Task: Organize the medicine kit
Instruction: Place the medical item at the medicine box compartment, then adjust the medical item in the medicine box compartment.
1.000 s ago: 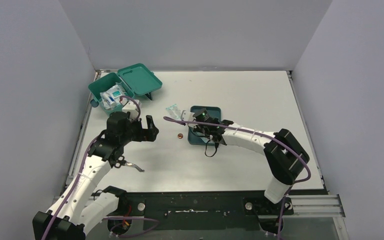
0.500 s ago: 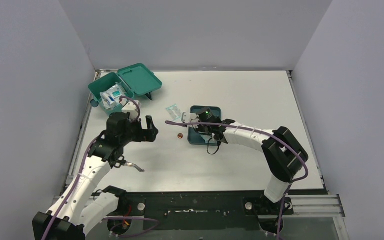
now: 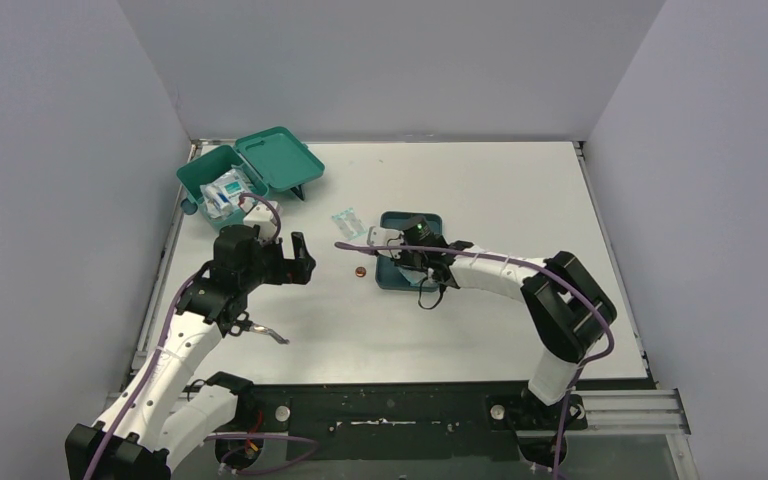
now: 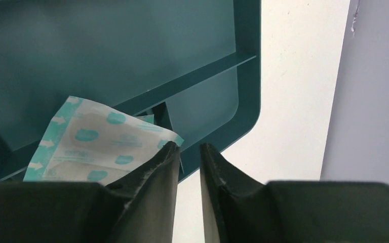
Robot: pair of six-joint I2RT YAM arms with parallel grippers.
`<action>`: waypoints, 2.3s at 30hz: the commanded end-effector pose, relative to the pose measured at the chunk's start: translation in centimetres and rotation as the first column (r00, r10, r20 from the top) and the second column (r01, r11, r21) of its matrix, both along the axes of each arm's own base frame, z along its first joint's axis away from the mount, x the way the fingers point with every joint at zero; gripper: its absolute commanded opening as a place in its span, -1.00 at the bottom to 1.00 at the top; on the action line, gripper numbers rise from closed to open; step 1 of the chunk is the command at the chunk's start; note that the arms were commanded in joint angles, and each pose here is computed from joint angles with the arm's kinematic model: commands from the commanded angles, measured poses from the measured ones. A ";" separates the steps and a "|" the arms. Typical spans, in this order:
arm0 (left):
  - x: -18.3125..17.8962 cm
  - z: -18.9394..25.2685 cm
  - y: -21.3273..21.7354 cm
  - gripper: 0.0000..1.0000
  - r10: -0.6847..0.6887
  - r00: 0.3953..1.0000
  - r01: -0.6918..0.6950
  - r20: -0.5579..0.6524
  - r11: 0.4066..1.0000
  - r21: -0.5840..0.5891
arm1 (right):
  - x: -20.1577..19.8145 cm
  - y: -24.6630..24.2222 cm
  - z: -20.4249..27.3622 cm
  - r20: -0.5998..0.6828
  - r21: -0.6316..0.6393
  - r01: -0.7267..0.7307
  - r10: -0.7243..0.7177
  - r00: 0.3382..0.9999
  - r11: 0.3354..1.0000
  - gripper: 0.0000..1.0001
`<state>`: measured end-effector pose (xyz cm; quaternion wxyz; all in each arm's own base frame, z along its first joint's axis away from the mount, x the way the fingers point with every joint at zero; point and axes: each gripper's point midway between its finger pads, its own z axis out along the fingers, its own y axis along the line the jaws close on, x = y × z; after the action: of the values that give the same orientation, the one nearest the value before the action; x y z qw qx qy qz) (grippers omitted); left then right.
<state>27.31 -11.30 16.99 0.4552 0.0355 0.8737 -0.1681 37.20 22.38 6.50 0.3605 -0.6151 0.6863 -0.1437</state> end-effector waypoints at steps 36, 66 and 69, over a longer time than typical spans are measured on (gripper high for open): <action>5.6 -1.9 -19.7 0.38 -0.462 0.880 0.419 -0.110 0.865 -0.276 | -13.0 -2.3 13.3 -0.615 0.720 0.675 -0.304 0.728 0.163 1.00; 8.0 -9.6 -25.1 -0.06 -0.548 0.800 0.468 -0.246 0.825 -0.316 | -14.1 -4.6 13.7 -0.642 0.668 0.730 -0.386 0.663 0.144 1.00; 7.6 -9.8 -25.4 -0.13 -0.560 0.787 0.475 -0.258 0.818 -0.324 | -14.0 -4.6 13.7 -0.642 0.668 0.731 -0.389 0.661 0.138 1.00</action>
<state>34.52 -34.74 4.92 0.2216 0.1684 0.8888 -0.3641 22.48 18.01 18.26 0.4074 -0.0404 0.8856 0.2191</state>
